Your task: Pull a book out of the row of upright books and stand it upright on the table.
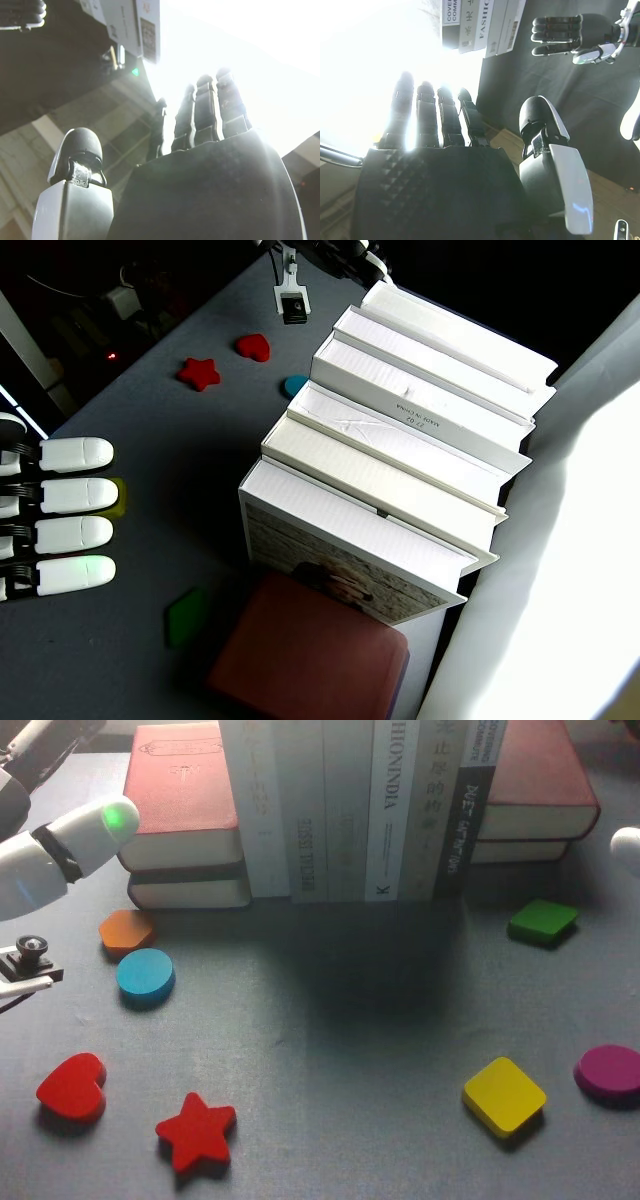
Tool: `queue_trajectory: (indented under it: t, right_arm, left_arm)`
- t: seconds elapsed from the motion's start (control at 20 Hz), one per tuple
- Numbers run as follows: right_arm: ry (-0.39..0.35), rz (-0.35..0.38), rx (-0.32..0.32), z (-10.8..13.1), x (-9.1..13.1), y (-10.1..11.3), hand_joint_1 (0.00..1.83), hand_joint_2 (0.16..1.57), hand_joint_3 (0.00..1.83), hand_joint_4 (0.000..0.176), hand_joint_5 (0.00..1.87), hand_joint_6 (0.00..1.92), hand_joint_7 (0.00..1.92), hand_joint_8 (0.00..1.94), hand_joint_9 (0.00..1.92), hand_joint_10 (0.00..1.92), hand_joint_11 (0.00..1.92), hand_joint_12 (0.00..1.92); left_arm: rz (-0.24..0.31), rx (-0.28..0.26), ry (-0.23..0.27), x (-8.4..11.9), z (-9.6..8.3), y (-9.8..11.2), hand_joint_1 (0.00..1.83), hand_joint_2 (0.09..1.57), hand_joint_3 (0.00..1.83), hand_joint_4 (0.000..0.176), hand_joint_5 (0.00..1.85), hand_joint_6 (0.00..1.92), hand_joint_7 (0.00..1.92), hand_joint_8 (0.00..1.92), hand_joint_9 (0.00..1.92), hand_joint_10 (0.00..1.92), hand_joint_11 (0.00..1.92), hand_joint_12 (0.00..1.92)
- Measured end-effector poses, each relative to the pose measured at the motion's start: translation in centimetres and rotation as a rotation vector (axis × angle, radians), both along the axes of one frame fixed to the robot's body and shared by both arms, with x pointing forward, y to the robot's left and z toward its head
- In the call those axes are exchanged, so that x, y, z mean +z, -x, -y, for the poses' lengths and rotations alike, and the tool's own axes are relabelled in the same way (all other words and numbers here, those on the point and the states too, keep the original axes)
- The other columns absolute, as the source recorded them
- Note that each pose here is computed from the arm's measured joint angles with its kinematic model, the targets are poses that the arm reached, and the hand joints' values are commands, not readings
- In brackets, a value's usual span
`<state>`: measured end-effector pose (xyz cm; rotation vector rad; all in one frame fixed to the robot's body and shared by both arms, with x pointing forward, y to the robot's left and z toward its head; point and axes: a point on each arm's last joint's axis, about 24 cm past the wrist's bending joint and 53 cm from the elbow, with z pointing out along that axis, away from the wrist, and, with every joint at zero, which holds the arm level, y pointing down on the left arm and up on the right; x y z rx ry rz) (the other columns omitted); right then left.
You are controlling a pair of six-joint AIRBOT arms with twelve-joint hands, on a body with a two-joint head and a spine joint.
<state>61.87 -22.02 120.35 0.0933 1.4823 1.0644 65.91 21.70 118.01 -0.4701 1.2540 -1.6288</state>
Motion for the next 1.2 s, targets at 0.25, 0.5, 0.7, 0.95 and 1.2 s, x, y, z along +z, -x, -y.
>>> queue_trajectory:
  t: [0.25, 0.5, 0.7, 0.95, 1.2]
  right_arm:
    - [-0.003, 0.006, 0.002, -0.1, 0.2, -0.1, 0.36, 1.37, 0.02, 0.000, 0.00, 0.00, 0.00, 0.00, 0.00, 0.00, 0.00, 0.00]
    - [-0.018, 0.049, 0.006, -0.5, 1.6, -1.3, 0.36, 1.39, 0.01, 0.000, 0.08, 0.02, 0.00, 0.00, 0.00, 0.00, 0.03, 0.03]
    - [-0.006, 0.079, 0.047, -2.8, 2.8, -2.9, 0.43, 1.43, 0.00, 0.000, 0.06, 0.00, 0.00, 0.00, 0.00, 0.00, 0.00, 0.00]
    - [0.046, 0.080, 0.058, -4.8, 3.6, -5.6, 0.27, 1.44, 0.00, 0.026, 0.08, 0.02, 0.00, 0.00, 0.00, 0.00, 0.00, 0.00]
    - [0.092, 0.082, 0.075, -7.2, 4.3, -7.3, 0.23, 1.41, 0.00, 0.039, 0.11, 0.03, 0.00, 0.00, 0.00, 0.00, 0.00, 0.00]
  left_arm:
    - [0.000, 0.000, 0.002, 0.0, 0.0, 0.0, 0.28, 1.38, 0.01, 0.046, 0.06, 0.01, 0.00, 0.00, 0.00, 0.00, 0.07, 0.04]
    - [-0.003, 0.004, 0.001, -0.1, -0.2, -0.2, 0.25, 1.39, 0.00, 0.047, 0.06, 0.00, 0.00, 0.00, 0.01, 0.00, 0.00, 0.27]
    - [-0.013, 0.004, -0.004, -0.4, -0.3, -0.1, 0.30, 1.39, 0.00, 0.024, 0.08, 0.01, 0.00, 0.00, 0.00, 0.00, 0.00, 0.18]
    - [-0.021, 0.019, -0.002, -0.7, -0.8, -0.2, 0.31, 1.37, 0.00, 0.053, 0.08, 0.00, 0.00, 0.00, 0.00, 0.00, 0.00, 0.22]
    - [-0.028, 0.015, -0.001, -1.1, -0.6, -0.1, 0.29, 1.38, 0.00, 0.039, 0.08, 0.00, 0.00, 0.00, 0.00, 0.00, 0.00, 0.17]
